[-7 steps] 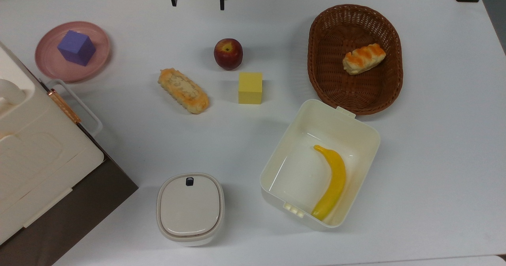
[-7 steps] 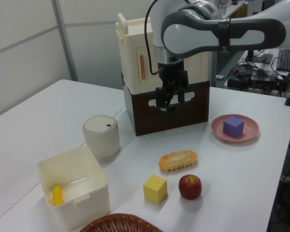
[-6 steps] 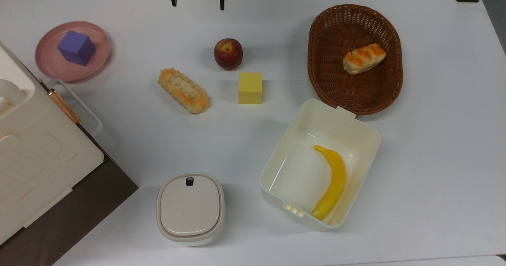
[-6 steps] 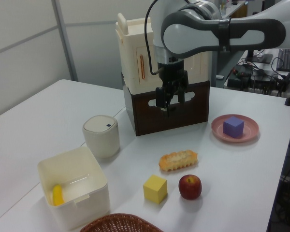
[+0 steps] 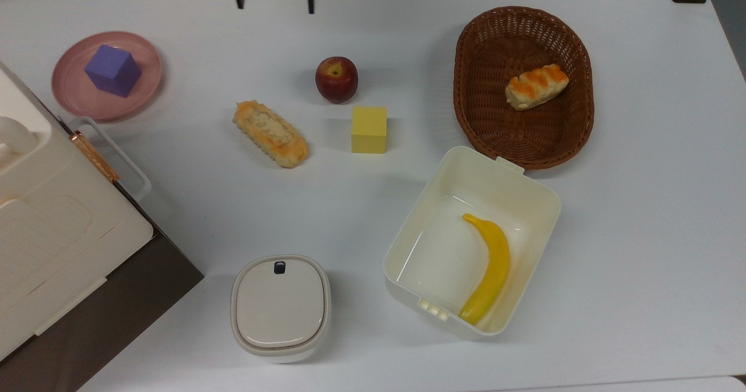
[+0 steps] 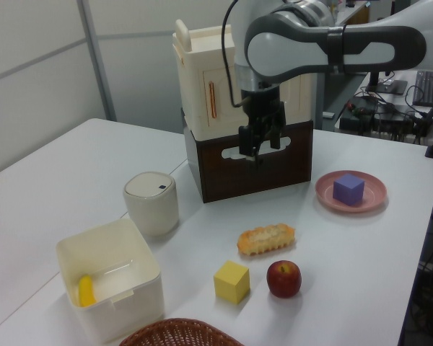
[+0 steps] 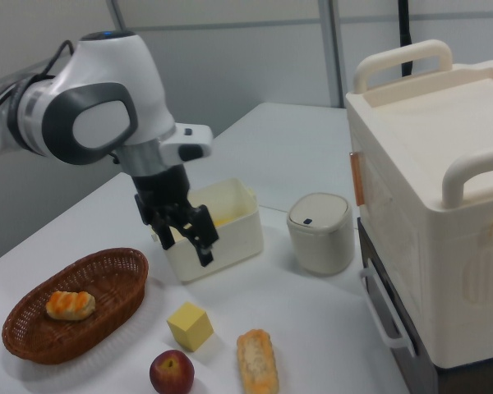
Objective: Put the purple cube on the table
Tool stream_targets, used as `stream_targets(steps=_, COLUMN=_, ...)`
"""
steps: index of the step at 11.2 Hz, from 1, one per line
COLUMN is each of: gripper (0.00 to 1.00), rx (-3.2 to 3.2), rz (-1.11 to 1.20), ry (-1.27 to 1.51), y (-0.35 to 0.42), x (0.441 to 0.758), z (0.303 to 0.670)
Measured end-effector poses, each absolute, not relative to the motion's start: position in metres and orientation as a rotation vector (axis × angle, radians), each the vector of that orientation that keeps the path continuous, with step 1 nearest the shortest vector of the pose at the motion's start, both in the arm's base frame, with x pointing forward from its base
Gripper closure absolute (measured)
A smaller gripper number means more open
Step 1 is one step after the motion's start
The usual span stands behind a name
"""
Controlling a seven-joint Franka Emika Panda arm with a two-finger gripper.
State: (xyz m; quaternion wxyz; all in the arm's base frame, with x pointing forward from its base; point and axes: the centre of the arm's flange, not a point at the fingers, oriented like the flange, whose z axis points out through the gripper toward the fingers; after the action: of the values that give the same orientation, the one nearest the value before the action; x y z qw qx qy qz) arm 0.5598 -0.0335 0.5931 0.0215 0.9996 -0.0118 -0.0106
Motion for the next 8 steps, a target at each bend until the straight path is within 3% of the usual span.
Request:
stream_targets(steps=4, gripper=0.0, rx=3.099, rz=-0.048, ry=0.171, y=-0.135, x=0.544, z=0.593)
stream_targets(steps=8, gripper=0.0, rx=3.088, rz=-0.045, ry=0.35, y=-0.263, x=0.499, z=0.592)
